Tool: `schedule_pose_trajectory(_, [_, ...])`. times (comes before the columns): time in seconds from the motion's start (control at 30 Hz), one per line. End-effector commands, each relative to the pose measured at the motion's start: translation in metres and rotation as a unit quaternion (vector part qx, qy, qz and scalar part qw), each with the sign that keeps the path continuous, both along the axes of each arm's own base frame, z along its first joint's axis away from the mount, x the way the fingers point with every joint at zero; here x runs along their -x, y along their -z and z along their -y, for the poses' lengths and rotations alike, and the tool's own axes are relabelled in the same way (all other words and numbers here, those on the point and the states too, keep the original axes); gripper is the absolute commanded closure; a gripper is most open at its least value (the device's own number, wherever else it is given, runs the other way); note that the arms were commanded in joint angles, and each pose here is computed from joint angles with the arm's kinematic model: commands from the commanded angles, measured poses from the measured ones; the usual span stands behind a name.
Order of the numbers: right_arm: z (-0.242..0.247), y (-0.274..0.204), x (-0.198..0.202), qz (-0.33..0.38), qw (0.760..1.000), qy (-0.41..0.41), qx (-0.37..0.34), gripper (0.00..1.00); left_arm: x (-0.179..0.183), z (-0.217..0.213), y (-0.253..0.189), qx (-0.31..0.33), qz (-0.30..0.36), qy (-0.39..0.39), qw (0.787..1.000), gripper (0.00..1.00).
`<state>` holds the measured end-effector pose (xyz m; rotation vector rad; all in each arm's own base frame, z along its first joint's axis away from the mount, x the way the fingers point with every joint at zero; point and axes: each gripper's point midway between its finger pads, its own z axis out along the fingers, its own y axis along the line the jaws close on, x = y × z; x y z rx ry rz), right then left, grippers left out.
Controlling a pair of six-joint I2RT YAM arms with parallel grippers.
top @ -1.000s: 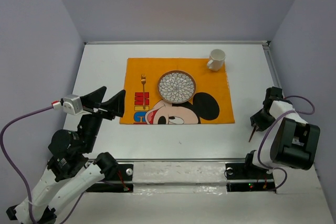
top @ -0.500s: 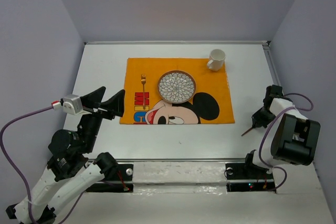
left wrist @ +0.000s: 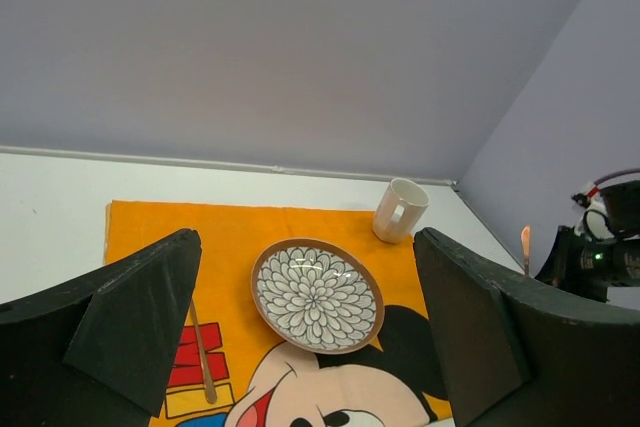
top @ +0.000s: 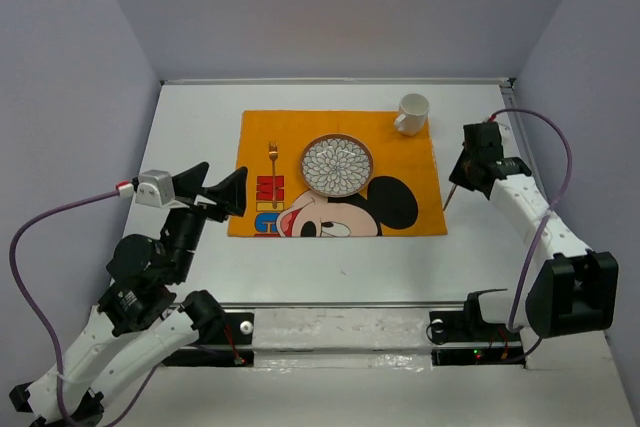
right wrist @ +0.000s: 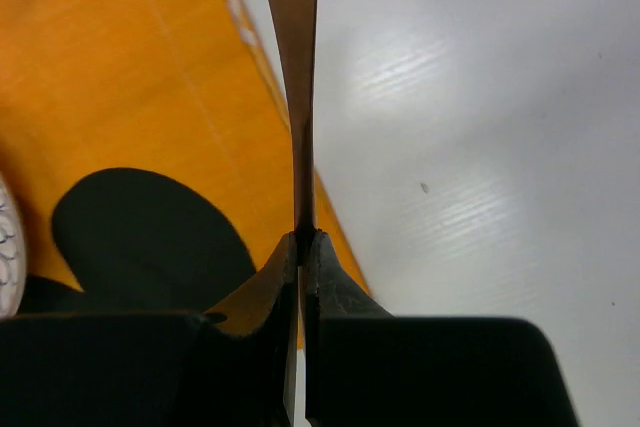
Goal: Set the dinner table for one person
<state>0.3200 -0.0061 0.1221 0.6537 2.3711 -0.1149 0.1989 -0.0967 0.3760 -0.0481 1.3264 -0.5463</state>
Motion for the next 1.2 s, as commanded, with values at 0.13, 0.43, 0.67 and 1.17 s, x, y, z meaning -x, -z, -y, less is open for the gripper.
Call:
schedule_pose_trajectory(0.13, [-0.108,-0.021,-0.044,0.061,0.979,-0.192,-0.031,1.00,-0.018,0.005,0.007,-0.021,-0.014,-0.026,0.999,0.01])
schedule_pose_trajectory(0.43, [-0.156,0.004,-0.066,0.059,0.963,-0.259,-0.053,1.00,-0.033,0.005,0.019,-0.043,-0.034,-0.048,0.997,0.01])
schedule_pose_trajectory(0.67, [-0.160,0.032,-0.083,0.029,0.963,-0.264,-0.037,1.00,-0.040,0.005,0.025,-0.053,-0.043,-0.057,0.996,0.01])
schedule_pose_trajectory(1.17, [-0.157,0.058,-0.091,-0.007,0.962,-0.272,-0.014,1.00,-0.046,0.004,0.028,-0.057,-0.048,-0.062,0.995,0.01])
